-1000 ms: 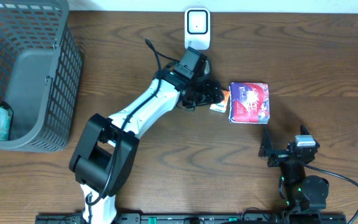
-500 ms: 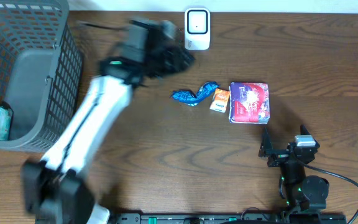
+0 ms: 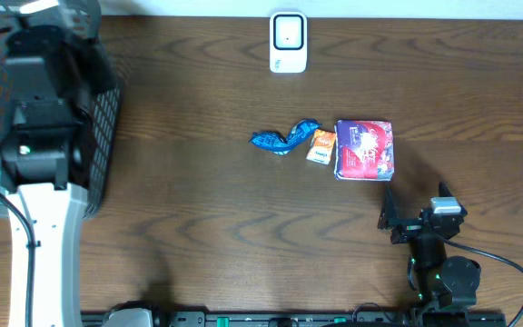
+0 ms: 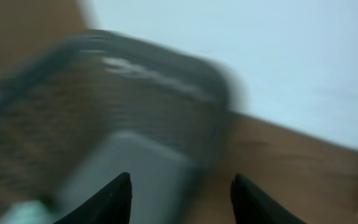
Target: Scan the item barcode
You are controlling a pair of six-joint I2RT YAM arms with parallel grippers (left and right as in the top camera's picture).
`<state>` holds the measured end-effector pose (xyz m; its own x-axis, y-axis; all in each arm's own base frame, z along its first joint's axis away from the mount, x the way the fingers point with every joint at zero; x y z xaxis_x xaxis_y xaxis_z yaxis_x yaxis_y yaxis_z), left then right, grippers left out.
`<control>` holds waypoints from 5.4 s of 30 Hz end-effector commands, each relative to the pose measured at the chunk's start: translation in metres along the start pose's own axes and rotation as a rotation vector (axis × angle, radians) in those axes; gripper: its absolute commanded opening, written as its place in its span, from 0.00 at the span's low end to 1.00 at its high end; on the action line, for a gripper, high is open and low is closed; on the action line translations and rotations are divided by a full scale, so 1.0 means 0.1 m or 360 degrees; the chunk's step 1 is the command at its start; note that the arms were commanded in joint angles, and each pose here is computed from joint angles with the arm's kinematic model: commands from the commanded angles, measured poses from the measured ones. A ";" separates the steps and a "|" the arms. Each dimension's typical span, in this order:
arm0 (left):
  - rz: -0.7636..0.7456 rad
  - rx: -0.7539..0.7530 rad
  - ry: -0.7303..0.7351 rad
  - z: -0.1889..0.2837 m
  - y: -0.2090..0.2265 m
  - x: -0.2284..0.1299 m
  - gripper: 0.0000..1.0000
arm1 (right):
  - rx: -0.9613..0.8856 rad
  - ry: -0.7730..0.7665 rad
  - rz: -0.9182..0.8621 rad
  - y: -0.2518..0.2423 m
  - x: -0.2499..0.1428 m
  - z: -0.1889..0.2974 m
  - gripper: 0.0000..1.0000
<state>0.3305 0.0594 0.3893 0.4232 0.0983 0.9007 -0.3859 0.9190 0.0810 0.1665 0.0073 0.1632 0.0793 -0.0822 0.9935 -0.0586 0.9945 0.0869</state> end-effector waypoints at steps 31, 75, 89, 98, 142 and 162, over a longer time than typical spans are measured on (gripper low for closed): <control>-0.0367 0.0594 0.1343 -1.31 1.77 -1.74 0.57 | -0.0023 -0.0002 0.0011 -0.02 0.00 0.00 0.99; -0.0716 0.0478 0.1375 -1.69 2.05 -1.99 0.53 | -0.0023 -0.0002 0.0011 -0.02 0.00 0.00 0.99; -0.0567 0.0326 0.1448 -1.72 2.06 -2.22 0.50 | -0.0023 -0.0002 0.0011 -0.02 0.00 0.00 0.99; -0.0491 0.0141 0.1493 -1.68 1.93 -2.30 0.38 | -0.0023 -0.0002 0.0011 -0.02 0.00 0.00 0.99; -0.0378 0.0556 0.0532 -0.86 1.23 -0.63 0.98 | -0.0023 -0.0002 0.0011 -0.02 0.00 0.00 0.99; -0.0556 0.0368 0.1435 -1.85 1.29 -2.13 0.87 | -0.0023 -0.0002 0.0011 -0.02 0.00 0.00 0.99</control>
<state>0.3457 0.2281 0.1436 0.9569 0.1954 0.2149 -0.2751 0.8471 0.4547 0.1665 0.0073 0.1632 0.0793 -0.0822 0.9935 -0.0586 0.9945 0.0869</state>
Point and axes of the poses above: each gripper's point midway between its finger pads, its own z axis back along the fingers, its own y axis along the line the jaws close on, x = y × z, the point moved 8 cm from there along z, back along the fingers, and after that the axes turned 4 degrees about -z, right-handed, at the moved point
